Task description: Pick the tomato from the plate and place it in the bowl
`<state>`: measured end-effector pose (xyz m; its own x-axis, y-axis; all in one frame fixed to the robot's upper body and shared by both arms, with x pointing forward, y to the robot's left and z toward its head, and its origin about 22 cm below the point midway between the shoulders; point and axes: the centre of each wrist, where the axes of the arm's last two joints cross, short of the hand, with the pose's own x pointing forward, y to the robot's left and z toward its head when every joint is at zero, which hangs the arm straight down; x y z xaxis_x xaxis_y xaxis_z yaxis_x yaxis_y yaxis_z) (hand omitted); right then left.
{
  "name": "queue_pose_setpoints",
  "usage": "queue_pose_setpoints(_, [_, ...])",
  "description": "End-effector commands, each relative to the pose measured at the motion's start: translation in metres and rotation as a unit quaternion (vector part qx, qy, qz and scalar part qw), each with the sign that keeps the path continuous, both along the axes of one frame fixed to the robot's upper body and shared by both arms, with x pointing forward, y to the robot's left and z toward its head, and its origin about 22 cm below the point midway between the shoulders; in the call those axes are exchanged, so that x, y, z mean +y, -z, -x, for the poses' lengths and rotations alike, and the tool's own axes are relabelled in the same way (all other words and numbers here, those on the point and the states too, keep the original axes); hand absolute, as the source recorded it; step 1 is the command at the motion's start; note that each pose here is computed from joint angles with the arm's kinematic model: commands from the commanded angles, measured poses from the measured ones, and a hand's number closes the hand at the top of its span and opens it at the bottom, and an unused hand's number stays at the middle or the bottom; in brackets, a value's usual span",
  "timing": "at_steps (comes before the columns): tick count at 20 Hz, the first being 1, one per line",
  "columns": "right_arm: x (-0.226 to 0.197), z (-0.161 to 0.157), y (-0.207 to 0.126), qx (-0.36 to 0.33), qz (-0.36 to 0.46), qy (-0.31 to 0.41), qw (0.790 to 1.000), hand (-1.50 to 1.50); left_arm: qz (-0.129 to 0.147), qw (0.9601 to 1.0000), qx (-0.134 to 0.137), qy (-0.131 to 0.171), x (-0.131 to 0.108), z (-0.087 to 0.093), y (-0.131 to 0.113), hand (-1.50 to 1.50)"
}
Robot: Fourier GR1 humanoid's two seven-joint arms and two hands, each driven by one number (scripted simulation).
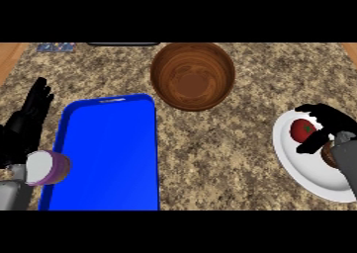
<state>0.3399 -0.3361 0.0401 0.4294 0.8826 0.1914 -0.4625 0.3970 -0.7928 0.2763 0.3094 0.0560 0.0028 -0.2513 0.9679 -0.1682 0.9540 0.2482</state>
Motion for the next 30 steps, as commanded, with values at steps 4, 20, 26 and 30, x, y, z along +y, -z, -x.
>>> queue_pose_setpoints(4, [0.013,-0.006,0.012,-0.008,-0.028,-0.037,0.999,1.50,0.011,0.9999,0.006,0.010,0.010,0.010,0.005,0.00])
queue_pose_setpoints(20, [0.253,-0.040,-0.018,-0.126,0.002,-0.129,0.984,1.50,-0.003,0.9978,-0.005,0.066,-0.028,-0.016,-0.009,0.00])
queue_pose_setpoints(26, [0.318,-0.042,-0.085,-0.204,0.071,-0.093,0.972,1.50,-0.001,0.9963,-0.008,0.086,-0.051,-0.023,-0.004,0.00])
queue_pose_setpoints(30, [0.356,-0.030,-0.132,-0.292,0.109,-0.057,0.948,1.50,-0.006,0.9968,-0.006,0.079,-0.045,-0.027,-0.006,0.00])
